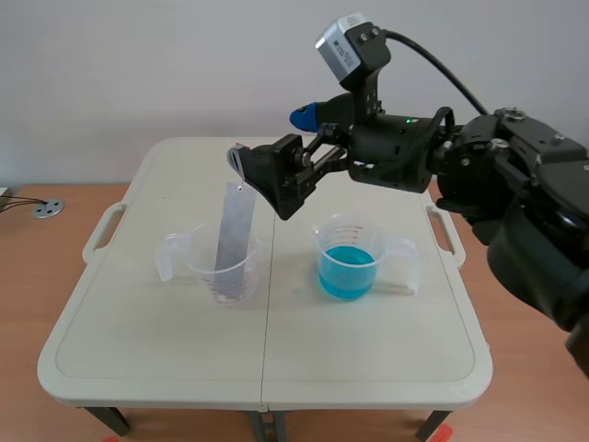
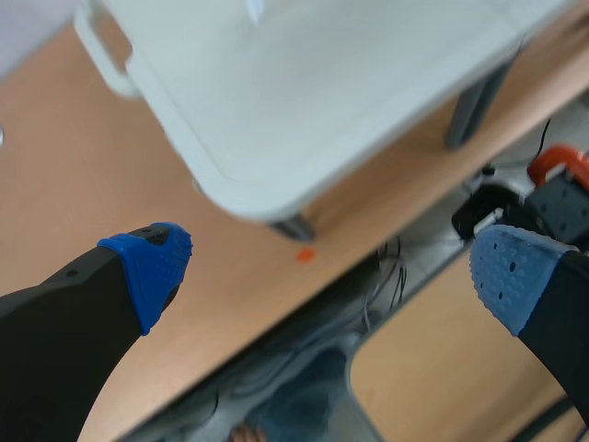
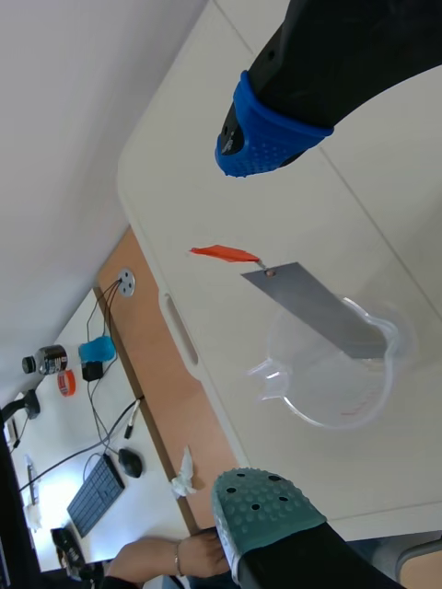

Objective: Hold the metal plate by the orange handle, dip it into the blue solution, take it out and point at it, then put the plate back in the beaker on the left.
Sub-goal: 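Return to the home posture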

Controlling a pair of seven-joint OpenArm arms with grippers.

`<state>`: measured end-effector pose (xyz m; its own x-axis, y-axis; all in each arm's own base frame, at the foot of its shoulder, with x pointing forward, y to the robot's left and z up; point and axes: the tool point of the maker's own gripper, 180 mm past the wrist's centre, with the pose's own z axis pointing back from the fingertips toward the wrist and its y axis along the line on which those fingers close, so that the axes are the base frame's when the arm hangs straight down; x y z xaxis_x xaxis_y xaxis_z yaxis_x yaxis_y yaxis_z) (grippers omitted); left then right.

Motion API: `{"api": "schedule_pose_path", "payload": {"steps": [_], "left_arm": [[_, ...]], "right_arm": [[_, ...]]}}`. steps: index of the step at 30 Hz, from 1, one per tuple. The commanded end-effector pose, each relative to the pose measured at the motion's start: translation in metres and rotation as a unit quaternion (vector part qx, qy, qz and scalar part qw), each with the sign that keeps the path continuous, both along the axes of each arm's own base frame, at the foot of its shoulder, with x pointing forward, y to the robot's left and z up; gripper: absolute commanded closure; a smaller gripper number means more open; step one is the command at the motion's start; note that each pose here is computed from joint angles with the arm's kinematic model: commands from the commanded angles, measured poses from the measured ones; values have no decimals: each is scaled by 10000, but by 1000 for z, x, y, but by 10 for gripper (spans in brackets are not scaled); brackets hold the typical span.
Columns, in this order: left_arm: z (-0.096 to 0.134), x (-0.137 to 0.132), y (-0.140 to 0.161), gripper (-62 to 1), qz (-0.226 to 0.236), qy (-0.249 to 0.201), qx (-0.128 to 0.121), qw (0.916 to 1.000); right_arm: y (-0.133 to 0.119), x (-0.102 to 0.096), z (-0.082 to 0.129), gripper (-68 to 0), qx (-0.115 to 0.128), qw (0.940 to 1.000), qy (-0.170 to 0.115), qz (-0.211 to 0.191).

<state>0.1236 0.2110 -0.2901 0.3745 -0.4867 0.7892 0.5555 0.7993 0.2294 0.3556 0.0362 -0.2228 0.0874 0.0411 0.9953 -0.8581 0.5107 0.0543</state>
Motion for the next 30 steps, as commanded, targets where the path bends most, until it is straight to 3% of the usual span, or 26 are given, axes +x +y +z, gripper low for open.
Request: {"api": "schedule_pose_path", "payload": {"steps": [1,3,7,12,19,30], "left_arm": [[22,28,-4,-623,40,-576,-197,9981],[38,48,-7,-623,44,-945,-345,9949],[65,83,-13,-623,-69,-1567,-378,9869],[84,117,-16,-623,-84,-1975,-296,9798],[88,147,-44,-623,-268,-2005,-391,9785],[85,157,-101,-623,-867,-1901,-786,9748]], "right_arm": [[-7,-3,16,-665,104,9998,-169,-65],[-18,-10,19,-665,18,9997,-224,-127],[-42,-27,20,-665,-147,9990,-305,-291],[-74,-50,14,-665,-110,9983,-82,-558],[-121,-75,1,-665,-120,9933,248,-1126],[-160,-94,6,-665,-314,9853,211,-1667]]}}
